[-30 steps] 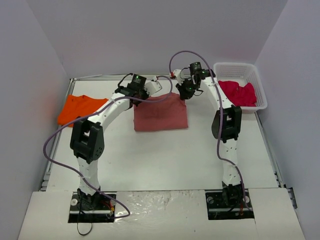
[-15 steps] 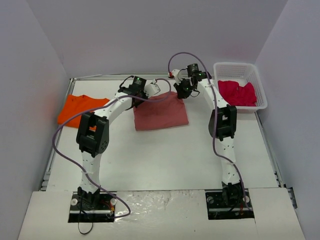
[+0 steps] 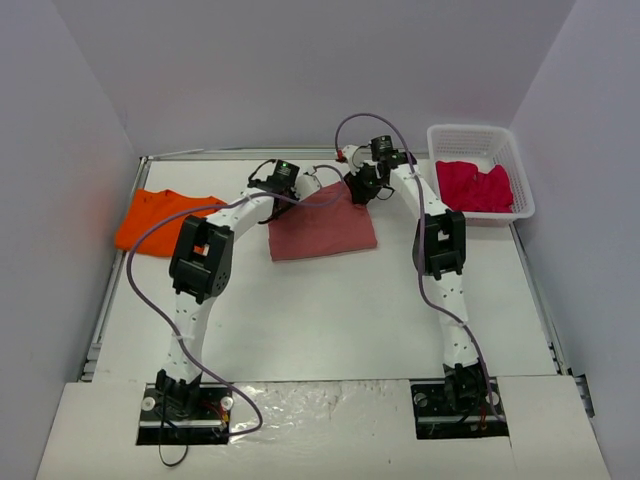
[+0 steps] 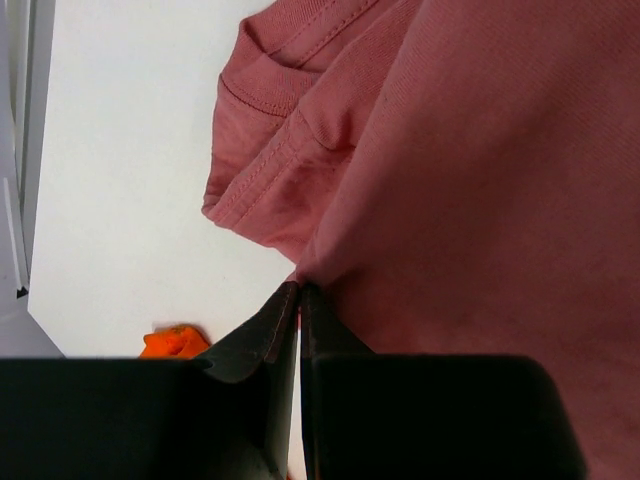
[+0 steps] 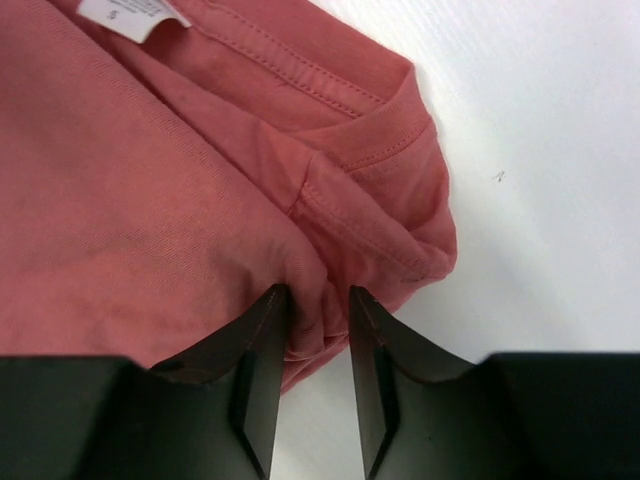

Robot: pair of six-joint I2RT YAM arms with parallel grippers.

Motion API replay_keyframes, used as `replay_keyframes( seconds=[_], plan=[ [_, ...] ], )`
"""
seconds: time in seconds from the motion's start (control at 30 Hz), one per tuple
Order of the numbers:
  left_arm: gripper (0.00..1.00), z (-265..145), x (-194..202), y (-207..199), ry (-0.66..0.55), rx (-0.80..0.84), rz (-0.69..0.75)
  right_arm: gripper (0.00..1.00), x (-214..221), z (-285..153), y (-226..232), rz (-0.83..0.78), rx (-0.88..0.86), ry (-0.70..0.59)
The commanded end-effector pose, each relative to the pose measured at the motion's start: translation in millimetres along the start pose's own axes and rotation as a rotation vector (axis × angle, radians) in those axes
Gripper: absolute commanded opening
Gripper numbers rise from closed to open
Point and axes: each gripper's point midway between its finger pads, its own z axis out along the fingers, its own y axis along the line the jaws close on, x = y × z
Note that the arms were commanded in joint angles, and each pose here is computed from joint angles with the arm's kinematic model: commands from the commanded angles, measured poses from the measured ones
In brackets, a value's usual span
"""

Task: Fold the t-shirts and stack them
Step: Fold the long partially folded tshirt into a neat square

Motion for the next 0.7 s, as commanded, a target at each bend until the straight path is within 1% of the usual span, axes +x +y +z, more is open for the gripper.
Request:
replay_keyframes(
  seconds=[0.0,0.03,0.2,0.23,0.33,0.4,0.43,0.53,0.57,0.63,0.67],
  plan=[
    [0.02,-8.8,-12.6,33.9,-0.022,-0.105,-0.022,0.3,-12.8,-1.2,-14.8,0.009,0.056,-0.035],
    [0.02,-7.4,-11.7,34.6,-0.017,-0.111,-0.017,0.35,-13.3,-0.2,-16.8,0.014,0.065,-0.037],
    [0.04,0.8,-5.4,37.3,0.014,-0.145,-0.014,0.41,-18.2,1.8,-22.0,0.023,0.089,-0.054],
    [0.06,2.7,-4.3,38.2,0.02,-0.154,-0.015,0.42,-19.0,2.1,-22.0,0.023,0.092,-0.055],
    [0.18,3.9,-5.0,46.0,0.026,-0.192,-0.025,0.45,-22.3,0.4,-27.1,0.02,0.117,-0.062],
    [0.21,-0.9,-10.2,54.6,0.017,-0.226,-0.038,0.47,-29.5,-3.9,-33.4,0.025,0.15,-0.081],
    [0.25,-3.0,-12.9,58.8,0.013,-0.245,-0.047,0.47,-36.6,-7.4,-37.9,0.025,0.171,-0.102],
    [0.3,-21.3,-27.0,80.5,-0.021,-0.324,-0.084,0.49,-55.4,-22.2,-44.9,0.03,0.218,-0.149],
    [0.32,-34.3,-32.7,90.8,-0.042,-0.356,-0.1,0.49,-64.9,-33.9,-47.3,0.031,0.236,-0.171],
    [0.33,-52.3,-40.1,105.8,-0.058,-0.418,-0.126,0.49,-76.4,-46.3,-48.3,0.036,0.252,-0.2],
    [0.33,-67.3,-44.9,114.6,-0.075,-0.446,-0.144,0.5,-88.5,-59.7,-48.7,0.03,0.27,-0.228]
  ],
)
